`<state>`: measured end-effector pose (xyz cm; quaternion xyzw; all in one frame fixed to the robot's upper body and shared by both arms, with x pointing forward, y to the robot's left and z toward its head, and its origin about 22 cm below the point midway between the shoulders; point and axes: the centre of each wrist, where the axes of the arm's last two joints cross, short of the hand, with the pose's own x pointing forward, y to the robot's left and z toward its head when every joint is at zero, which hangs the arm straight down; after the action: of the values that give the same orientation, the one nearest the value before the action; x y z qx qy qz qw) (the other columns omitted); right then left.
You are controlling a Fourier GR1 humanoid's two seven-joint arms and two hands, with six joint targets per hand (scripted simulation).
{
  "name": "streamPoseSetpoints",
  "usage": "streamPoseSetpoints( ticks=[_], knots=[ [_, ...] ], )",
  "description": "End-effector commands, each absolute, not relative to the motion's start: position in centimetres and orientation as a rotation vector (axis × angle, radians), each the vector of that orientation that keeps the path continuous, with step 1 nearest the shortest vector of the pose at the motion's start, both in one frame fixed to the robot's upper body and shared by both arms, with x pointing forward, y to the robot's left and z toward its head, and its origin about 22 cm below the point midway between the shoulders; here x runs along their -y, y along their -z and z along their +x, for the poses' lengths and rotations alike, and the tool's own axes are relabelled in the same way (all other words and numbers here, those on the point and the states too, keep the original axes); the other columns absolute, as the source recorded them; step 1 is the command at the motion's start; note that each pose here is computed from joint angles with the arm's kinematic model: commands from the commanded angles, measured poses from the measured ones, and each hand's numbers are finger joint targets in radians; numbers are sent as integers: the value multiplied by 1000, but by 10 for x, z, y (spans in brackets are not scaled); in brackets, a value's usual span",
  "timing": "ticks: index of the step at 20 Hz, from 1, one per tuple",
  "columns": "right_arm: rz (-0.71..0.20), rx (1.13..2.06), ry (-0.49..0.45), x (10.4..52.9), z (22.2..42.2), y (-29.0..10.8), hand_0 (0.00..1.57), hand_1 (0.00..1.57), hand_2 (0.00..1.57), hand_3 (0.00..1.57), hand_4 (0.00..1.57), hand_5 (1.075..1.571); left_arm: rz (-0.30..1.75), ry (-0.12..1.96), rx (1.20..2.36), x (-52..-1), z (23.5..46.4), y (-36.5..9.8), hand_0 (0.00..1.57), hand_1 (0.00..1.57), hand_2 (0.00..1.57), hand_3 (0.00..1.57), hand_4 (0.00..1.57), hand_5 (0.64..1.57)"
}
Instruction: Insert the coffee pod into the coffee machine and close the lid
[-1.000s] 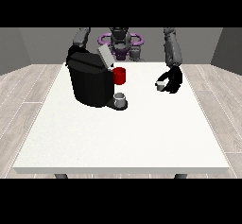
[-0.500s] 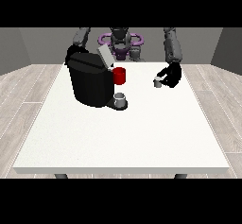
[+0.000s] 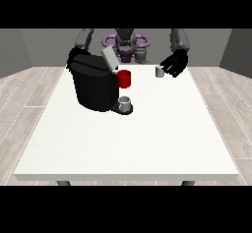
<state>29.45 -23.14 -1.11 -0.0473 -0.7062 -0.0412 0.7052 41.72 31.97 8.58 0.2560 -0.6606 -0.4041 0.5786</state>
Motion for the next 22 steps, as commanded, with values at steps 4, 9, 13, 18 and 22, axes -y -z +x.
streamPoseSetpoints(
  ticks=[4,9,13,18,22],
  knots=[
    [-109,1554,69,228,302,16,0,0,0,0,443,1571,586,967,1585,-293,436,-134,1253,1253,1328,1281,537,1571],
    [-63,1623,72,232,320,-9,0,0,0,0,497,1571,613,917,1610,-287,441,-144,1253,1253,1328,1281,537,1571],
    [-9,1634,18,195,314,-14,0,0,0,0,496,1571,685,861,1647,-273,451,-176,1017,1017,1206,1226,503,1571],
    [18,1684,15,210,315,-17,0,0,0,0,521,1571,719,810,1654,-282,455,-222,1239,1239,1262,1198,476,1571],
    [-44,1713,-15,180,316,-33,0,0,0,0,492,1571,728,826,1713,-281,457,-232,1264,1264,1319,1251,516,1571]
  ],
)
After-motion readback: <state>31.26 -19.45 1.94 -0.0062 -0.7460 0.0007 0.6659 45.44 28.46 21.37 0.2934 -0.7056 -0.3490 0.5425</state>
